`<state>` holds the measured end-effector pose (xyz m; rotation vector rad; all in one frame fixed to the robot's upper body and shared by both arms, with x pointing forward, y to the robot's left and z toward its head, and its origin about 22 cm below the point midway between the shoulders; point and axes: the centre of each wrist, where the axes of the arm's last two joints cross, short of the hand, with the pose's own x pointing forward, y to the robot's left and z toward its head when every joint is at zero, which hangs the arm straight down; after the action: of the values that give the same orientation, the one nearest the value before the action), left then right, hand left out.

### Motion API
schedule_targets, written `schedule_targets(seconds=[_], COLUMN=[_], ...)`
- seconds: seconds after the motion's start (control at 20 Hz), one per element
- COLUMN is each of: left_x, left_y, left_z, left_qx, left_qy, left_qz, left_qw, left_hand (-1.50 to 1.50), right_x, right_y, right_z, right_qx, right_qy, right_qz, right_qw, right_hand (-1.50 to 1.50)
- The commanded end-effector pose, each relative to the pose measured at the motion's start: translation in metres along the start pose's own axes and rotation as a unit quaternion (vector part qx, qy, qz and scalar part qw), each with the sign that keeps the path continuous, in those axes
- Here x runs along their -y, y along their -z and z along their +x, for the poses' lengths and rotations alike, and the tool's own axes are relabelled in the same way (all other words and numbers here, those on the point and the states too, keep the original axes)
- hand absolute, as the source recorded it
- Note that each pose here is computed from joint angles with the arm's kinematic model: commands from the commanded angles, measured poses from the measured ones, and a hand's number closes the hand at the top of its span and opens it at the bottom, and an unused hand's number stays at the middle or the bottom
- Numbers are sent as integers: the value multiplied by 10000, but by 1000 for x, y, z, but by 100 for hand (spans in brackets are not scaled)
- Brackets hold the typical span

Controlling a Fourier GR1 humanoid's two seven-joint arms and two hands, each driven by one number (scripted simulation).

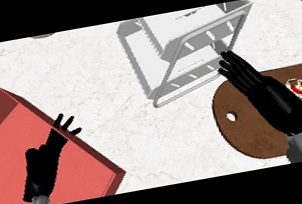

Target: Pick the cupcake from the cutting board and place it in the tiered basket

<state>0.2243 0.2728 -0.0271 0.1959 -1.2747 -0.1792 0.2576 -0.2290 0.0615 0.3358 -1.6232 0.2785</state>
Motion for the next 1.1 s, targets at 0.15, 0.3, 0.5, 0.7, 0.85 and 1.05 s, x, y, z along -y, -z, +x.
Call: schedule_targets(seconds=[0.15, 0.3, 0.5, 0.7, 0.85, 1.05], left_x=[-18, -14, -12, 5, 29, 7], left_y=[-8, -23, -34, -29, -22, -26], left_z=[-10, -18, -21, -14, -17, -18], left_qx=[-169, -271, -254, -27, 15, 5], left_qy=[-70, -302, -515, -520, -454, -448], left_qz=[764, 934, 1174, 921, 772, 826], left_qw=[9969, 9948, 9914, 9944, 9960, 9956], left_hand=[0, 0, 0, 0, 0, 0], right_x=[101, 160, 170, 135, 107, 99], right_y=[-42, -97, -116, -147, -149, -163], right_z=[51, 41, 40, 43, 61, 53], right_qx=[663, -596, 471, 866, 331, -1375], right_qy=[-1758, -2538, -1337, -1607, -1567, -1716], right_qz=[-3025, -4861, -7097, -7354, -7096, -6383], right_qw=[9344, 8341, 6901, 6526, 6862, 7377], right_hand=[150, 150, -150, -150, -150, -150])
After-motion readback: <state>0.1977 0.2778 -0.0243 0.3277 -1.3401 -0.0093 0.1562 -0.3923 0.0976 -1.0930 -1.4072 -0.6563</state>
